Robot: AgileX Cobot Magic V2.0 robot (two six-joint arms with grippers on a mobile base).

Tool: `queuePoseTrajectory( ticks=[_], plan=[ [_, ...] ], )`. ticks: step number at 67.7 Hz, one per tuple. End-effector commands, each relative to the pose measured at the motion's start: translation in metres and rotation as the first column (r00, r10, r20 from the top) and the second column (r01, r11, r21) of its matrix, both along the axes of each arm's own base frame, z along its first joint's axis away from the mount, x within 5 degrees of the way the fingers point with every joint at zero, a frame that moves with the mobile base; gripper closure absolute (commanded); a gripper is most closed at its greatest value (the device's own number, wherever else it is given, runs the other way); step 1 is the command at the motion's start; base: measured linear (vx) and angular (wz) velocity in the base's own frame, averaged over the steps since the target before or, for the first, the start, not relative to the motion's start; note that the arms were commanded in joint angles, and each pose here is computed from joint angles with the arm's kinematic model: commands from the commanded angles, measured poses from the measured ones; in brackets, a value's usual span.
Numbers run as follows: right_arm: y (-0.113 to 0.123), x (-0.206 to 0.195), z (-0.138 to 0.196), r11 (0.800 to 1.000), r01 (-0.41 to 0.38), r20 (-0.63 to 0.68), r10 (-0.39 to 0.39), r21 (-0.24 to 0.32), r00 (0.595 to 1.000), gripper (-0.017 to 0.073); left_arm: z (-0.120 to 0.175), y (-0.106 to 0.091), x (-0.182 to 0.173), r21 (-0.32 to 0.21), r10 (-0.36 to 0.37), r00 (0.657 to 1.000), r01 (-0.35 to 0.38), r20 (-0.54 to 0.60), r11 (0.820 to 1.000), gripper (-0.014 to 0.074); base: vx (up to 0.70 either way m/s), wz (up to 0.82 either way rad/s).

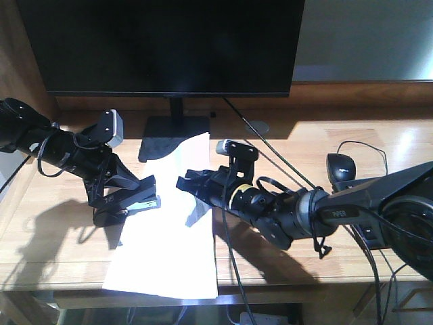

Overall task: Grab stapler and paper to desk for stapling
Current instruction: 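Lower the white paper flat onto the desk beside the stapler, then open the right gripper and withdraw it from the paper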

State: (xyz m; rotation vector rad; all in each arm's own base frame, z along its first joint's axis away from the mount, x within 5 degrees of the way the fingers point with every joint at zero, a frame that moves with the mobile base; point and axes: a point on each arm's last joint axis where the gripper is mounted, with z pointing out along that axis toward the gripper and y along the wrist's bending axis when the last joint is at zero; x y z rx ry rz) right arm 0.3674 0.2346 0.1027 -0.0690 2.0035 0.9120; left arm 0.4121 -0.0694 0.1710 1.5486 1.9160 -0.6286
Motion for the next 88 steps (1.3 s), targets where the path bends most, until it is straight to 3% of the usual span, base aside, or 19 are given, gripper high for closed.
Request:
queuePoseTrajectory(
  ticks=[1, 12, 37, 50, 55, 68, 88],
  plan=[
    [0.005, 0.011, 0.036, 0.998, -0.002, 0.085, -0.003, 0.056, 0.996, 0.0536, 0.034, -0.005, 0.0, -0.056, 0.012, 0.998, -0.009, 0.063, 0.998, 0.0601, 0.0, 0.0],
    [0.005, 0.016, 0.036, 1.0, 0.016, 0.056, -0.017, 0.011, 0.998, 0.0441, 0.034, -0.005, 0.0, -0.056, 0.012, 0.998, -0.009, 0.063, 0.998, 0.0601, 0.0, 0.0],
    [-0.008, 0.022, 0.041, 0.998, 0.042, 0.081, -0.039, -0.043, 0.996, 0.0013, 0.034, -0.005, 0.0, -0.056, 0.012, 0.998, -0.009, 0.063, 0.998, 0.0601, 0.0, 0.0],
    [-0.034, 0.03, 0.063, 0.989, 0.111, 0.061, -0.105, -0.096, 0.993, -0.0034, 0.034, -0.005, 0.0, -0.056, 0.012, 0.998, -0.009, 0.063, 0.998, 0.0601, 0.0, 0.0],
    [-0.046, 0.032, 0.074, 0.981, 0.128, 0.068, -0.119, -0.145, 0.991, -0.0032, 0.034, -0.005, 0.0, -0.056, 0.012, 0.998, -0.009, 0.063, 0.998, 0.0601, 0.0, 0.0],
    [-0.071, 0.028, 0.106, 0.929, 0.136, 0.131, -0.096, -0.343, 0.987, -0.0032, 0.034, -0.005, 0.0, -0.056, 0.012, 0.998, -0.009, 0.063, 0.998, 0.0601, 0.0, 0.0],
    [-0.098, -0.003, 0.183, 0.832, 0.171, 0.23, -0.054, -0.528, 0.972, -0.0032, 0.034, -0.005, 0.0, -0.056, 0.012, 0.998, -0.009, 0.063, 0.998, 0.0601, 0.0, 0.0]
  ],
)
